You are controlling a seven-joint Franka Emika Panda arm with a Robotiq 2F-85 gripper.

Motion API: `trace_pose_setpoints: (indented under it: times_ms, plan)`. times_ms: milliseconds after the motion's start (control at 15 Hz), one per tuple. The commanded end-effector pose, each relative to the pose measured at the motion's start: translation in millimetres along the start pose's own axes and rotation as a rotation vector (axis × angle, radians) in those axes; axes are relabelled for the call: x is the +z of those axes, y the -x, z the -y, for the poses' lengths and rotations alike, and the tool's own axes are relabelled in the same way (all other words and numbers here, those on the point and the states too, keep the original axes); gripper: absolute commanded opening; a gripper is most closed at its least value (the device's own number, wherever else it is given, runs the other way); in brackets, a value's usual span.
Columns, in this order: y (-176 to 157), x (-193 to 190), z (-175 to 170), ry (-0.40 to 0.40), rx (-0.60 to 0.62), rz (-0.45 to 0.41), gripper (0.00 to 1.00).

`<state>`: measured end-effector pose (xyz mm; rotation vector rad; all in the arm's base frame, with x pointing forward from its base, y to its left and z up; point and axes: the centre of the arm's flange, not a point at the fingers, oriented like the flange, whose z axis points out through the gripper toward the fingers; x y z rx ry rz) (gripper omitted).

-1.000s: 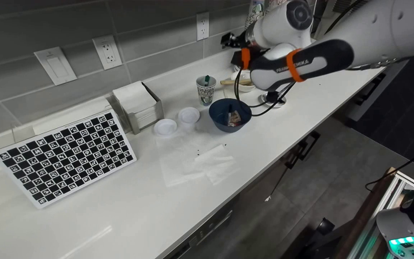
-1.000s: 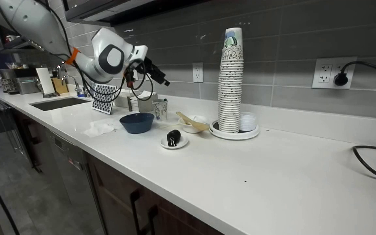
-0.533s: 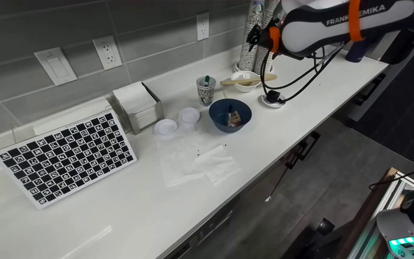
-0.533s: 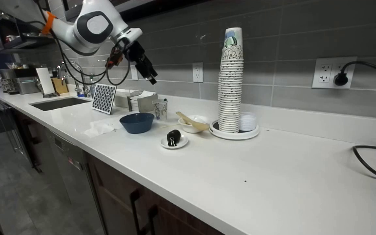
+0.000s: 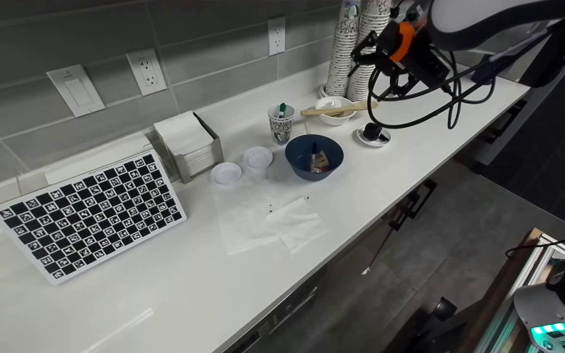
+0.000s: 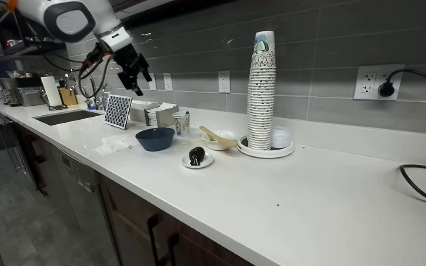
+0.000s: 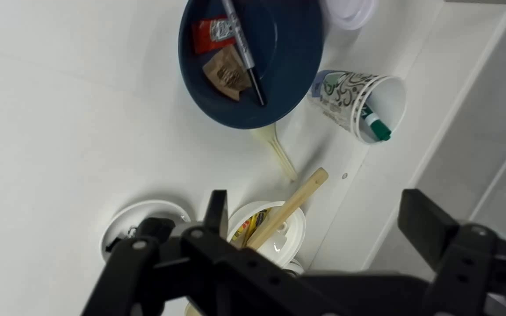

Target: Put the blue block in the two stacked coffee cups.

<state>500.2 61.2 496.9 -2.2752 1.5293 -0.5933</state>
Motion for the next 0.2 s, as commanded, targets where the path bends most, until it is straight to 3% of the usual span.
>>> trace_pose_setpoints:
  times_ms: [0,133]
  plan:
    - [3.8,-14.0,-7.5,-0.042,0.053,0.016,1.00]
    - [10.3,-37.3,-19.6,-0.093,0.099,0.014,1.00]
